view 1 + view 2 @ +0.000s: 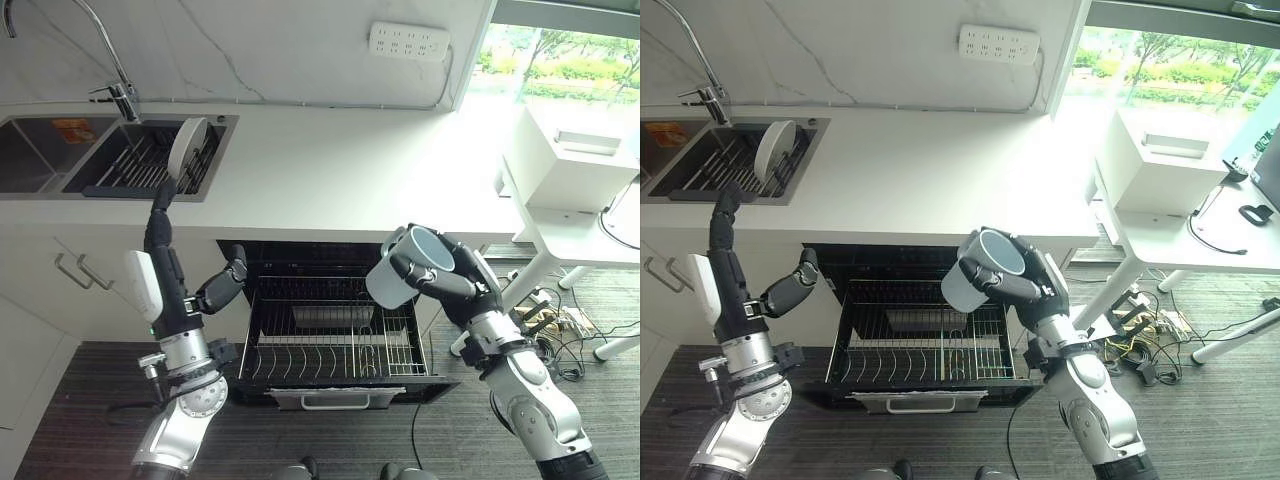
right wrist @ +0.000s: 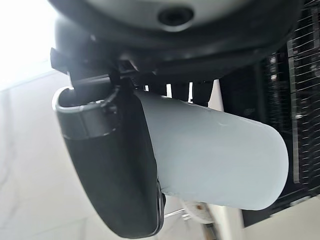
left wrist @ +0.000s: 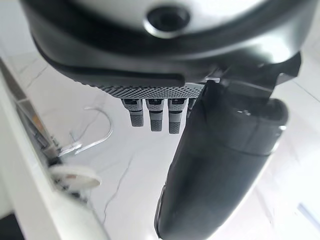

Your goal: Place the dishes in the dishwasher.

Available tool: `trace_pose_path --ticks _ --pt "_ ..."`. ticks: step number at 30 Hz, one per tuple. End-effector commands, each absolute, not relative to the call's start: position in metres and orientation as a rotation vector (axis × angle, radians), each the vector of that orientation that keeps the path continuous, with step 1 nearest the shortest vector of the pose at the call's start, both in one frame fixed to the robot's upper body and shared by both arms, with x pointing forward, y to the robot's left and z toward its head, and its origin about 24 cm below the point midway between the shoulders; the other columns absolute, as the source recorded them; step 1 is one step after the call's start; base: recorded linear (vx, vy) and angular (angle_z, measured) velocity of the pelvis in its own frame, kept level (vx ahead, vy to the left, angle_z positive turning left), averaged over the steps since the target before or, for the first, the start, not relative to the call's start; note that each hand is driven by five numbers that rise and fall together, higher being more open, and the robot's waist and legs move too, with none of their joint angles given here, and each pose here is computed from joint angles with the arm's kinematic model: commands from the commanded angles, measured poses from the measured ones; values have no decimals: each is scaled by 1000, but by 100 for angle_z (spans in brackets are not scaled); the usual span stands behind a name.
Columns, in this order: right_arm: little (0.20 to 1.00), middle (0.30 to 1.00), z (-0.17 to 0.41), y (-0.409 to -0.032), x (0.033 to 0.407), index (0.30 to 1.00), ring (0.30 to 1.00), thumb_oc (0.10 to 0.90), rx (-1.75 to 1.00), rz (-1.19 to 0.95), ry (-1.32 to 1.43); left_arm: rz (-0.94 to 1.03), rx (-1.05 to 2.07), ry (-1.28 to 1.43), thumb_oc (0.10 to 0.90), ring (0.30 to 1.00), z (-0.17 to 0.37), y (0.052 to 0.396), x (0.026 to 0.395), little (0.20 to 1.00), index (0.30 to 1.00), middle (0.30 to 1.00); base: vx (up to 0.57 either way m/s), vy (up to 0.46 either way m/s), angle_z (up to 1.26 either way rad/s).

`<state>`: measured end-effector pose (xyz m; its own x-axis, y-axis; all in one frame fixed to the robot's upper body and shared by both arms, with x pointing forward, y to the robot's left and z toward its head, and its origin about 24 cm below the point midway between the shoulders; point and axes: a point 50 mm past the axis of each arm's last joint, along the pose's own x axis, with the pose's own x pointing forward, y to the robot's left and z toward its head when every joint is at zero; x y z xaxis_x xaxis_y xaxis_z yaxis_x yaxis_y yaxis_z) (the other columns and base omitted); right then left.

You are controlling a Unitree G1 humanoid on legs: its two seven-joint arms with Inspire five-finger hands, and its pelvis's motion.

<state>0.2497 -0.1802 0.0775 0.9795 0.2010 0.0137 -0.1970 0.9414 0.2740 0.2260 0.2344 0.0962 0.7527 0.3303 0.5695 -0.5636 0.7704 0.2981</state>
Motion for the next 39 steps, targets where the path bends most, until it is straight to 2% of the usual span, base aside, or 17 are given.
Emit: trace_pose_path --ticks 1,2,3,7,8,9,13,17,26,30,32,39 --pt "300 300 130 -183 266 300 300 400 241 247 -247 404 415 -604 800 900 124 234 234 900 900 900 0 0 0" --pt "300 300 128 -183 266 300 300 400 235 241 -236 373 410 -587 800 900 123 233 234 900 900 900 0 0 0" --pt "300 300 124 -186 266 300 300 400 230 231 -216 249 407 -486 800 900 118 230 238 900 900 900 0 0 0" --pt "300 300 121 -193 265 300 300 400 211 212 -195 -40 404 -299 800 900 111 221 243 900 900 900 -16 15 1" --pt "300 300 121 -193 265 300 300 400 211 211 -195 -62 405 -288 800 900 111 221 244 900 900 900 -27 47 0" --pt "300 300 122 -196 265 300 300 400 197 209 -194 -220 456 -220 800 900 110 218 244 900 900 900 -13 43 -1" --pt "300 300 125 -200 265 300 300 400 183 213 -197 -355 611 -114 800 900 112 222 246 900 900 900 -13 40 -1" --pt "300 300 129 -203 266 300 300 400 172 223 -199 -442 801 39 800 900 114 229 253 900 900 900 0 0 0" --pt "300 300 137 -201 271 300 300 400 161 245 -205 -466 1253 214 800 900 134 242 276 900 900 900 0 0 0" --pt "300 300 138 -197 272 300 300 400 162 258 -206 -561 1300 341 800 900 121 236 281 900 900 900 4 -1 -1" --pt "300 300 138 -196 274 300 300 400 161 265 -205 -693 1263 482 800 900 104 229 279 900 900 900 20 -3 -4" --pt "300 300 136 -193 273 300 300 400 160 270 -205 -817 1203 664 800 900 85 227 271 900 900 900 3 0 -2"
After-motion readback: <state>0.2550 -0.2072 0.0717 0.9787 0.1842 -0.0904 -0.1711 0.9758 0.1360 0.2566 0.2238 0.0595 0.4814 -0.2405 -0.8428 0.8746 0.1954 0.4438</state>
